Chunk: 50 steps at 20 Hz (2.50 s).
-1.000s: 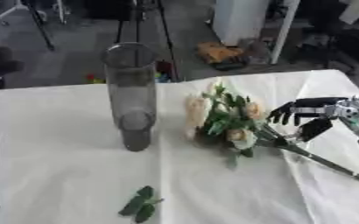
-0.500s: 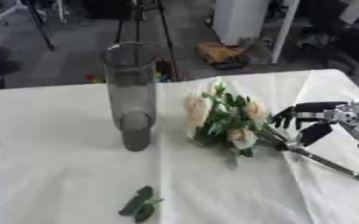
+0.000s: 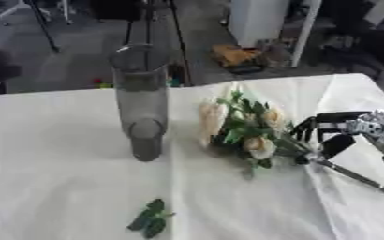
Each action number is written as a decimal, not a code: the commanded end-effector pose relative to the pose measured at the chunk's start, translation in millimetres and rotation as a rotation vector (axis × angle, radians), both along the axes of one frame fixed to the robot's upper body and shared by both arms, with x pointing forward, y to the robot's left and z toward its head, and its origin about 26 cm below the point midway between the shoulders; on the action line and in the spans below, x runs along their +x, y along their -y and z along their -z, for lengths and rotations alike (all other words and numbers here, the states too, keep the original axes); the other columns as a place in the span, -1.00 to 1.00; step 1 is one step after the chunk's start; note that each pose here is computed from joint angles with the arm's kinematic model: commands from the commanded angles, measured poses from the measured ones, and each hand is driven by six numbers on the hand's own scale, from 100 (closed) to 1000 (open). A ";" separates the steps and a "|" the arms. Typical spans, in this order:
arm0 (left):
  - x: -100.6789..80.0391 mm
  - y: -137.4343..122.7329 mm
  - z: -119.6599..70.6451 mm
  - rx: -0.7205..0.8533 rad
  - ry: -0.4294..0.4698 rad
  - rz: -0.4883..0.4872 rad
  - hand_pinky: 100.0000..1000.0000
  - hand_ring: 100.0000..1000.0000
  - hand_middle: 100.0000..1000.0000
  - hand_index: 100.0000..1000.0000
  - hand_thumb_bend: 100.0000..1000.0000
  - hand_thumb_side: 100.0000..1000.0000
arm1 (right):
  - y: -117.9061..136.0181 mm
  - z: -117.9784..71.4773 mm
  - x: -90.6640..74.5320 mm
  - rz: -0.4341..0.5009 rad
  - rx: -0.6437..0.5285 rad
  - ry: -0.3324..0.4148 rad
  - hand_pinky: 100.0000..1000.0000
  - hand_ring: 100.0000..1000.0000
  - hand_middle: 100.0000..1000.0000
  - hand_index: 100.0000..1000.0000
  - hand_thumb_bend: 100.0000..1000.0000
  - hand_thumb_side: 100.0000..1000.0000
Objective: Arrange flowers into the vase.
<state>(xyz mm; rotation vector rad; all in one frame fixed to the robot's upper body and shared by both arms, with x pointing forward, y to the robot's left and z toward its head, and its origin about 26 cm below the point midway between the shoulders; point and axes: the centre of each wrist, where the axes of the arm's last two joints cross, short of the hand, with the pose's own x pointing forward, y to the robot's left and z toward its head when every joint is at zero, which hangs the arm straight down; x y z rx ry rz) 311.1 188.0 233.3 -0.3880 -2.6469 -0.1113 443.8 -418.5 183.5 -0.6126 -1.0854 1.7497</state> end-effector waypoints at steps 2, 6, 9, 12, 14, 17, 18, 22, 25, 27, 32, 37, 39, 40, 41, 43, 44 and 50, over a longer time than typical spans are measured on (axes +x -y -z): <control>-3.1 2.7 -7.8 -0.001 0.031 0.017 0.32 0.32 0.74 0.84 -0.38 0.76 | 8.2 -10.2 -1.7 -0.041 -0.050 -0.038 0.05 0.39 0.37 0.80 -0.13 0.41; -3.2 3.4 -7.6 -0.002 0.030 0.019 0.33 0.32 0.74 0.84 -0.39 0.78 | 10.4 -7.9 -1.8 -0.021 -0.048 -0.044 -0.02 0.31 0.28 0.74 -0.17 0.34; -3.2 3.7 -7.7 -0.003 0.030 0.018 0.33 0.32 0.74 0.84 -0.40 0.79 | 14.6 -6.9 -2.6 0.002 -0.048 -0.040 -0.12 0.17 0.15 0.66 -0.25 0.20; -3.2 4.0 -7.8 -0.003 0.031 0.019 0.33 0.32 0.74 0.84 -0.40 0.79 | 17.0 -6.2 -2.7 0.012 -0.056 -0.032 -0.14 0.16 0.15 0.66 -0.18 -0.04; -3.2 4.3 -8.0 -0.003 0.031 0.020 0.33 0.32 0.74 0.84 -0.40 0.79 | 18.1 -5.2 -2.8 0.015 -0.064 -0.035 -0.14 0.17 0.15 0.66 -0.12 -0.19; -3.2 4.6 -8.2 -0.004 0.032 0.022 0.33 0.32 0.74 0.84 -0.40 0.79 | 20.0 -3.3 -3.2 0.023 -0.066 -0.038 -0.14 0.18 0.15 0.66 -0.07 -0.28; -3.2 4.5 -8.2 -0.005 0.032 0.022 0.33 0.32 0.74 0.84 -0.40 0.80 | 20.3 -2.6 -3.3 0.023 -0.068 -0.041 -0.13 0.20 0.16 0.68 -0.06 -0.29; -3.2 5.2 -8.6 -0.009 0.029 0.029 0.33 0.32 0.74 0.85 -0.41 0.81 | 19.9 -1.7 -2.8 0.023 -0.073 -0.045 -0.13 0.22 0.17 0.68 -0.04 -0.30; -3.2 5.2 -8.8 -0.009 0.029 0.031 0.33 0.32 0.74 0.85 -0.42 0.81 | 20.8 -1.8 -2.7 0.027 -0.069 -0.043 -0.16 0.18 0.13 0.62 -0.11 -0.21; -3.2 5.5 -8.9 -0.009 0.029 0.032 0.33 0.32 0.74 0.85 -0.42 0.81 | 20.9 -1.4 -2.7 0.031 -0.062 -0.037 -0.22 0.12 0.08 0.56 -0.14 -0.19; -3.1 5.2 -9.2 -0.009 0.031 0.029 0.33 0.32 0.74 0.84 -0.42 0.81 | 23.6 2.5 -3.6 0.050 -0.051 -0.028 -0.41 -0.10 -0.11 0.34 -0.21 -0.19; -3.1 5.4 -9.1 -0.006 0.031 0.029 0.34 0.32 0.74 0.85 -0.43 0.82 | 28.1 5.4 -4.6 0.067 -0.045 -0.023 -0.57 -0.26 -0.28 0.13 -0.28 -0.24; -3.1 5.4 -9.2 -0.005 0.031 0.029 0.34 0.32 0.74 0.85 -0.43 0.82 | 28.6 5.7 -4.4 0.065 -0.044 -0.023 -0.67 -0.36 -0.38 0.02 -0.36 -0.26; -3.1 5.5 -9.5 -0.004 0.032 0.030 0.34 0.32 0.74 0.85 -0.43 0.82 | 28.7 5.7 -4.3 0.063 -0.044 -0.025 -0.72 -0.40 -0.44 -0.04 -0.40 -0.28; -3.1 5.5 -9.6 -0.003 0.033 0.030 0.34 0.32 0.74 0.85 -0.43 0.82 | 28.9 5.6 -4.2 0.061 -0.044 -0.027 -0.74 -0.41 -0.45 -0.05 -0.41 -0.29; -3.1 5.7 -9.8 -0.002 0.033 0.031 0.34 0.31 0.74 0.85 -0.43 0.82 | 29.6 5.8 -4.1 0.062 -0.040 -0.032 -0.95 -0.60 -0.68 -0.26 -0.55 -0.36; -3.1 5.9 -10.0 -0.002 0.034 0.032 0.34 0.31 0.74 0.85 -0.43 0.82 | 31.0 6.2 -4.9 0.065 -0.038 -0.036 -1.00 -0.67 -0.75 -0.32 -0.62 -0.38; -3.1 6.8 -10.9 0.001 0.037 0.037 0.34 0.31 0.72 0.85 -0.44 0.81 | 39.0 5.4 -9.9 0.083 -0.002 -0.038 -1.00 -1.00 -1.00 -0.82 -0.92 -0.42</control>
